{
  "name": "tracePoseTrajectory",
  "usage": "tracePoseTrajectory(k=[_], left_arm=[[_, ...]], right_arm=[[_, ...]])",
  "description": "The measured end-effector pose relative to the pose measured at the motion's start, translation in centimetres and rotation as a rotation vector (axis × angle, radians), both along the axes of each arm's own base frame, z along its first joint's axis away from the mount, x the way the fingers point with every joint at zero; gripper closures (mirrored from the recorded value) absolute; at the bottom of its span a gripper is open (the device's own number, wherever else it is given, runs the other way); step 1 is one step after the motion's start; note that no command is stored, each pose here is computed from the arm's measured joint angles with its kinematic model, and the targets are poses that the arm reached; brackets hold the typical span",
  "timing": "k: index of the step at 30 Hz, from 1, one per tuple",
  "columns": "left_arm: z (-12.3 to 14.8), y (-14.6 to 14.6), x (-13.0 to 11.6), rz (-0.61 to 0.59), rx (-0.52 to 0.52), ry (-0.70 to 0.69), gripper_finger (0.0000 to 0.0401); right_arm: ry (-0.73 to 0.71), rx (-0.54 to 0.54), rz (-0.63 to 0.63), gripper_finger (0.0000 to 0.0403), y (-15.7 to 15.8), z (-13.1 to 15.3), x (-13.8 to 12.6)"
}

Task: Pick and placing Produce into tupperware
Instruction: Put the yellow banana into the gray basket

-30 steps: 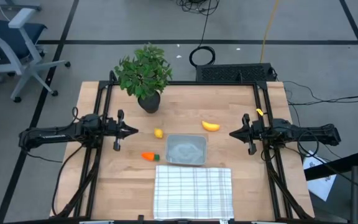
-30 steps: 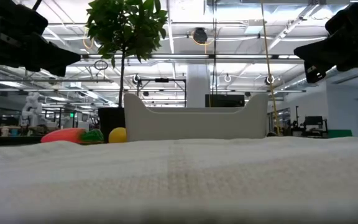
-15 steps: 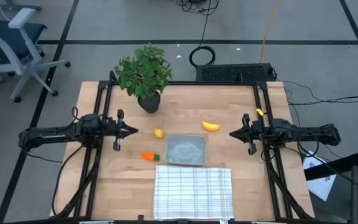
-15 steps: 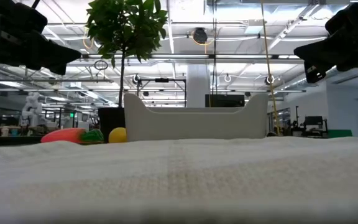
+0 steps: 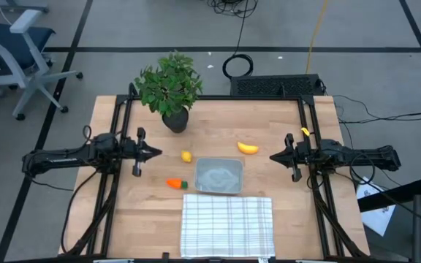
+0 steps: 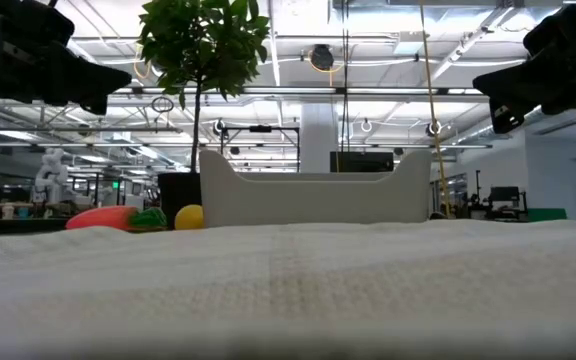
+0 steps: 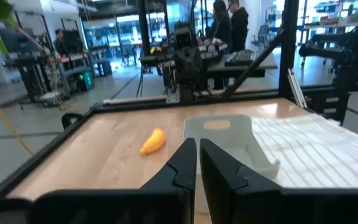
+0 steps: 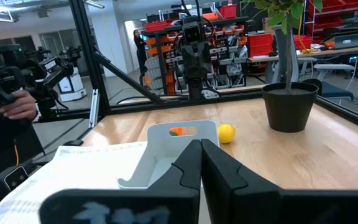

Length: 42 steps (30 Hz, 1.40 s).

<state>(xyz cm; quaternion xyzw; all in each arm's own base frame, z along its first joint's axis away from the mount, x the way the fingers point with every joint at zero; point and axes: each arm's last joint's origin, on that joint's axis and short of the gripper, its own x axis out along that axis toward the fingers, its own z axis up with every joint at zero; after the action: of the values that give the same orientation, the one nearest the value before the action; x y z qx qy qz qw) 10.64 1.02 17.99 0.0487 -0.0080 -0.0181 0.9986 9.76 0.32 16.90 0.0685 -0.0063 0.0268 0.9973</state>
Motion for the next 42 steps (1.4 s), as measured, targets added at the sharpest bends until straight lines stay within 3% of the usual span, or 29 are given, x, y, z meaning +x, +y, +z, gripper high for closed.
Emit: tracePoseTrajectory(k=[5, 19, 30, 38, 42], left_arm=[[0.2, 0.0, 0.0, -0.001, -0.048, -0.021, 0.0375], [0.5, 0.0, 0.0, -0.004, -0.049, -0.045, 0.0375], [0.4, 0.0, 0.0, 0.006, -0.008, -0.045, 0.0375], [0.4, 0.0, 0.0, 0.008, -0.012, -0.045, 0.0375], [0.5, 0.1, 0.0, 0.02, -0.013, -0.046, 0.0375]], right_arm=[[0.0, 0.0, 0.0, 0.0403, 0.0, 0.0, 0.0], [-0.065, -0.075, -0.008, 0.0403, 0.0, 0.6, 0.0], [-0.098, -0.089, -0.147, 0.0403, -0.4, 1.1, 0.3], [-0.073, -0.08, -0.208, 0.0403, -0.6, 1.0, 1.2], [0.032, -0.098, -0.233, 0.0403, -0.9, 0.2, 1.9]])
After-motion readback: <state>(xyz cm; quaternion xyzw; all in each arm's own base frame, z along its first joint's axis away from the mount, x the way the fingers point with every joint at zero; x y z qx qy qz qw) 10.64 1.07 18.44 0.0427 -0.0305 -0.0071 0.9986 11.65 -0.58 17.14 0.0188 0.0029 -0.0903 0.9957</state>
